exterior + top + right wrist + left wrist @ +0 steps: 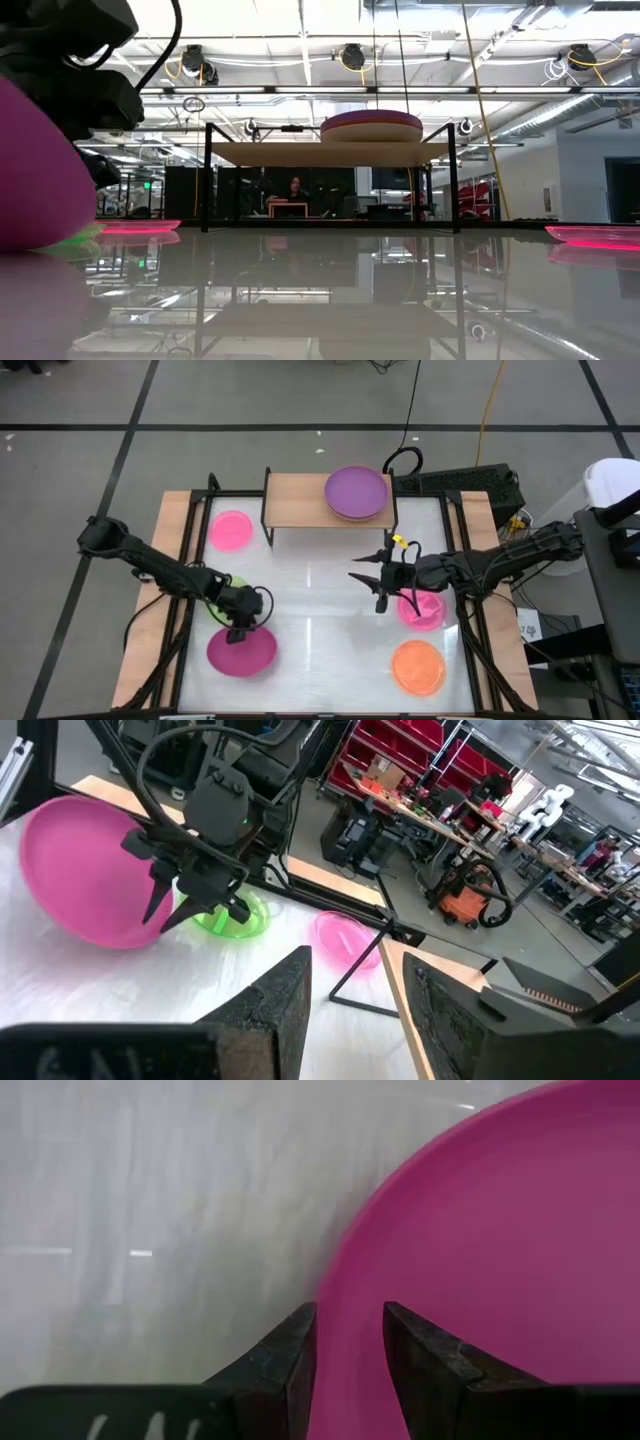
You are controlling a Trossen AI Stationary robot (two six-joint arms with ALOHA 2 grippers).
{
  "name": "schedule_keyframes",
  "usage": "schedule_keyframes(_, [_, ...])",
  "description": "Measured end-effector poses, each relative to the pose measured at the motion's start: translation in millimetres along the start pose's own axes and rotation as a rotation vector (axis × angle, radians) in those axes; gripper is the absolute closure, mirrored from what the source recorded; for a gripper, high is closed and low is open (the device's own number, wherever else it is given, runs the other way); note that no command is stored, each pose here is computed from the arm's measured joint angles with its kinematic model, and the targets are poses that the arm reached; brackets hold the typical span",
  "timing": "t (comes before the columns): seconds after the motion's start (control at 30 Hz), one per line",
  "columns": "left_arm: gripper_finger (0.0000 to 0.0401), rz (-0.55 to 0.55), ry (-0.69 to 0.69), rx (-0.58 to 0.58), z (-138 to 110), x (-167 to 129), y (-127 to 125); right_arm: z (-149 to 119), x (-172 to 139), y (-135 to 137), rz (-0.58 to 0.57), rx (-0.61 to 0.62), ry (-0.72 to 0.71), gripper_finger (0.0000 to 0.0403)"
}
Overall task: Place and stack plates onto a shelf
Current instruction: Stack the pink plate on top of the purple plate on the shelf
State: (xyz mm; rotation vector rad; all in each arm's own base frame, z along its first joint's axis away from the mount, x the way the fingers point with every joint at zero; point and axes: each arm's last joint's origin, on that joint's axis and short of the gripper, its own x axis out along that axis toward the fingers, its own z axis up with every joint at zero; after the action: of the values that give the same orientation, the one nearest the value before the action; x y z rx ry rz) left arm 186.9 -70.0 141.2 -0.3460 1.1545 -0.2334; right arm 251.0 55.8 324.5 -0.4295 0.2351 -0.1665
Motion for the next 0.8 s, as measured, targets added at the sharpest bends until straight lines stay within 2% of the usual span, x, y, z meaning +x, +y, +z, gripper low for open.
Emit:
schedule_keyframes(0.33, [0.0279, 0.006, -0.014, 0.004, 3.9, -2.4, 5.5, 0.9, 0.0, -0.3, -0.003, 0.005, -0.009, 0.0263])
schedule_keyframes(0.43, [0.0279, 0.010, -0.031, 0.016, 14.6, -8.7, 3.5, 1.0, 0.0, -0.4, -0.003, 0.006, -0.010, 0.0263])
schedule_keyframes(0.63, [0.0279, 0.041, -0.059, 0.126, 38.4, -27.6, -8.4, 3.2, -0.1, -1.0, -0.006, 0.018, -0.032, 0.0263])
schedule_keyframes(0.8, [0.0279, 0.061, -0.042, 0.204, 38.1, -28.7, -8.0, 2.3, 0.0, -0.7, -0.002, 0.043, -0.023, 0.0263])
